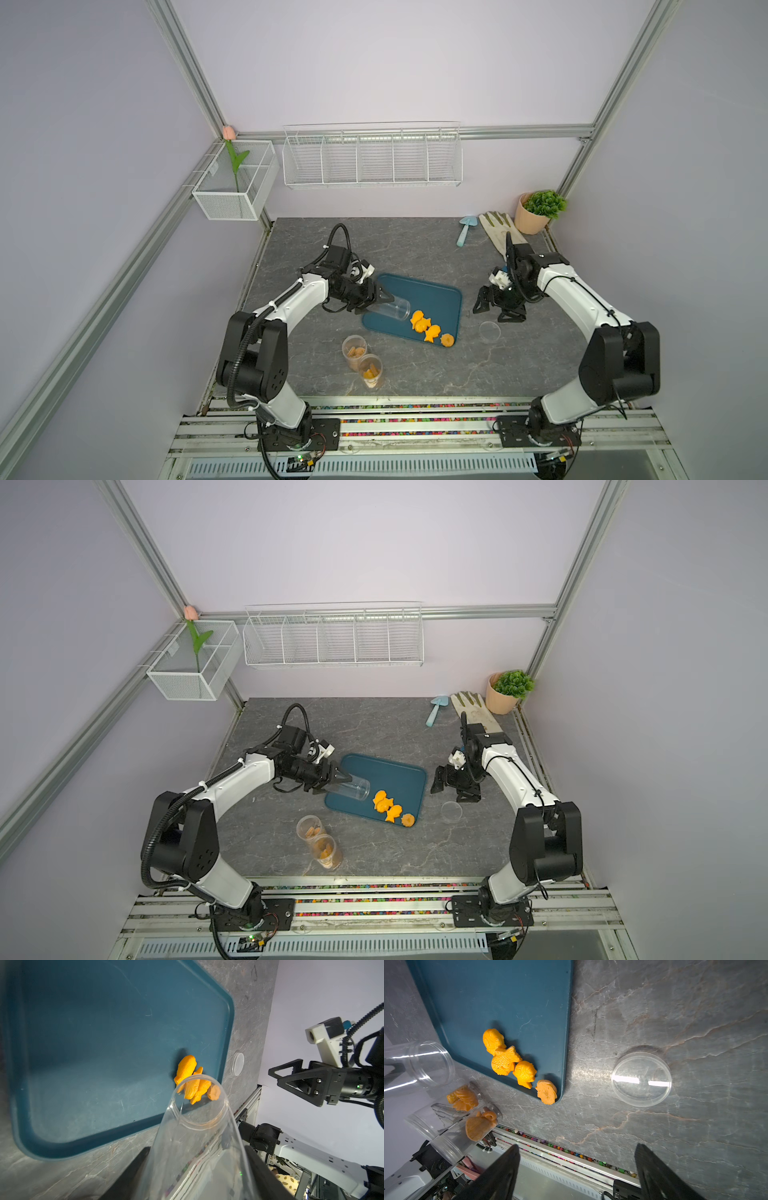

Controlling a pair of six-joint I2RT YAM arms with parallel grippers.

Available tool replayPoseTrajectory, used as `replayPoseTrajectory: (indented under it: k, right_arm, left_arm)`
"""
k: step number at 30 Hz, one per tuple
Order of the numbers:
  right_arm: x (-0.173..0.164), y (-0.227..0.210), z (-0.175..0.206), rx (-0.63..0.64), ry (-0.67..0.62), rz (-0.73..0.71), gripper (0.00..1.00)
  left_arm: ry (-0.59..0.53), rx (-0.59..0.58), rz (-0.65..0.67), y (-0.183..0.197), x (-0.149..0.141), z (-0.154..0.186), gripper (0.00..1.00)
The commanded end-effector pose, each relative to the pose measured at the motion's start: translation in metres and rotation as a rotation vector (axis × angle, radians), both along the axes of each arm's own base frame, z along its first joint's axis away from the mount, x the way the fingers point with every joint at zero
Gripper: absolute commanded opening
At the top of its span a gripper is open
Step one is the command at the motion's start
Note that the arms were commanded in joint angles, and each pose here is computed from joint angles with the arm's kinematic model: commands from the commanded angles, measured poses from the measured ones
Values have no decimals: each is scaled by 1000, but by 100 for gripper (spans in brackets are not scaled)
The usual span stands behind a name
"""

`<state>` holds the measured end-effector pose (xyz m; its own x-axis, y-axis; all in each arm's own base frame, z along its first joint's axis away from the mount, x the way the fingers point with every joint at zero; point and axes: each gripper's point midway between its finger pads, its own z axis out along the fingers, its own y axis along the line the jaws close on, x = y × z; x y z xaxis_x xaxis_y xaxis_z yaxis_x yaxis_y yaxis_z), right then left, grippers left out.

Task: Pour the cookies out of the jar
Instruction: Pour the cookies in the jar onto the tray.

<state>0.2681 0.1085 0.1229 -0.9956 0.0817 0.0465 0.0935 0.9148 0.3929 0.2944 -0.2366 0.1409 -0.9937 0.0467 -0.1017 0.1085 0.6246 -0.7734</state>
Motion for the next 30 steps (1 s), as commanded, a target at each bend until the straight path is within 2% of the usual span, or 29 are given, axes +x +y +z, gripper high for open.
replayPoseTrajectory:
  k: [1,15,30]
  right_arm:
    - [0,7,0,22,4,11,88]
    - [3,13,7,48,-24,-10,88]
    - [17,31,37,183,-105,-81,88]
  left_arm:
    - [-29,-10,-25,0,-4,11,64]
    - [-25,-167,-23,-12,-10,49,64]
    - [-11,-262,-25,-17,-18,64,64]
